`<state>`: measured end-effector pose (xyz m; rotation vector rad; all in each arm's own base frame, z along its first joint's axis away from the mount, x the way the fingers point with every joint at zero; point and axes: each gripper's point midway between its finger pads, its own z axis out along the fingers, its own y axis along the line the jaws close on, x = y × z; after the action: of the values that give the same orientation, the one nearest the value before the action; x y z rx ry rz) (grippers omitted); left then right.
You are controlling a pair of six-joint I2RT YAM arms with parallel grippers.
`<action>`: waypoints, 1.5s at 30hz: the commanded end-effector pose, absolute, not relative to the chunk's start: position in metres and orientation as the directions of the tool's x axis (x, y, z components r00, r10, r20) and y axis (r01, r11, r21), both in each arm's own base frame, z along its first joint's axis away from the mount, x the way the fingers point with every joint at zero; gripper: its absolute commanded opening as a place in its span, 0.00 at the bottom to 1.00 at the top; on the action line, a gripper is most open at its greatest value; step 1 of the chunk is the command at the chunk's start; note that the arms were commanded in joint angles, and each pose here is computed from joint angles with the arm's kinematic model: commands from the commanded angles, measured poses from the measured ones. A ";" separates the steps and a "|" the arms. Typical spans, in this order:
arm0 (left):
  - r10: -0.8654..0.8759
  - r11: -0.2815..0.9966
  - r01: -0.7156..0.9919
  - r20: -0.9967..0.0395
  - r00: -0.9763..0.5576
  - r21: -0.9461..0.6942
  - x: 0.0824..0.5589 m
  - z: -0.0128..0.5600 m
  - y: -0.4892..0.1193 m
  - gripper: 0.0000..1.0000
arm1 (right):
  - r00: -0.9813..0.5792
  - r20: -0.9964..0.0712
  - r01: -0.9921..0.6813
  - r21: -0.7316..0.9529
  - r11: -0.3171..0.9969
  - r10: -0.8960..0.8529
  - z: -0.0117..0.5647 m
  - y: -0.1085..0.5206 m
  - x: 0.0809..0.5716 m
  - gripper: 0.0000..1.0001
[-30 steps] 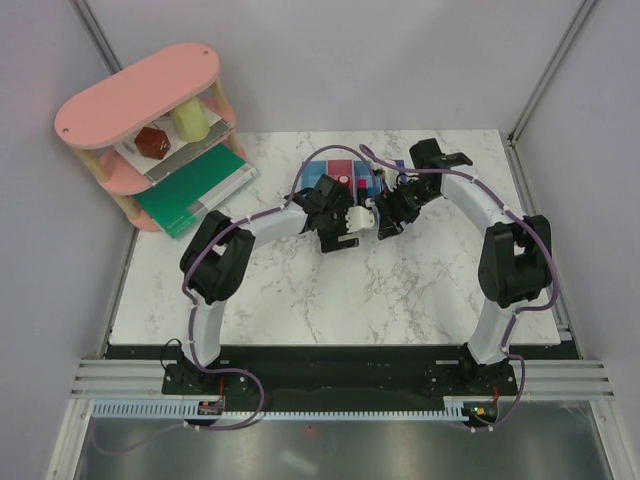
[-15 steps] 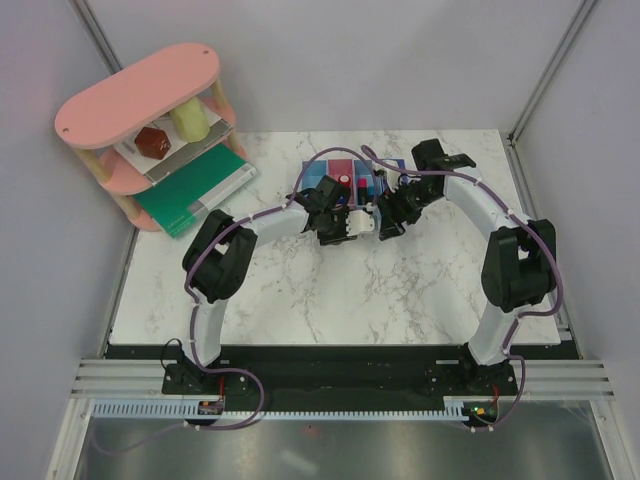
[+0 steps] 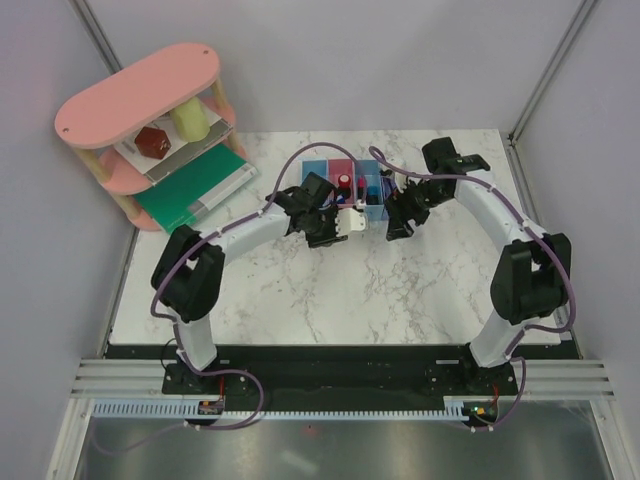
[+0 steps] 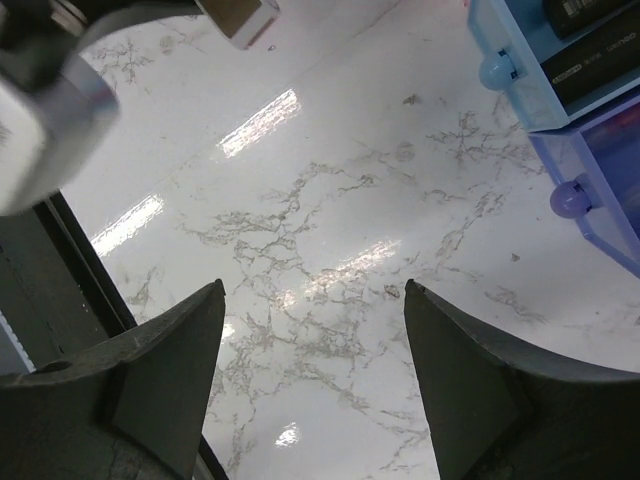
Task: Sort the stationery into containers
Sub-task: Pick up the stapler from the center of the board.
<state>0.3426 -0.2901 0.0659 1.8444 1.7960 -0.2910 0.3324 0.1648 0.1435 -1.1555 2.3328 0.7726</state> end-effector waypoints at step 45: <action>-0.116 0.036 0.966 -0.959 0.259 0.257 0.216 0.445 -0.344 0.02 | 0.071 -0.993 -0.997 -0.070 -0.017 -0.094 0.435 0.252 0.268 0.68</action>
<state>0.2251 -0.3428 0.3964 1.2475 1.1054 -1.0513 0.2598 0.2515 0.4373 -1.3319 1.2086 1.1877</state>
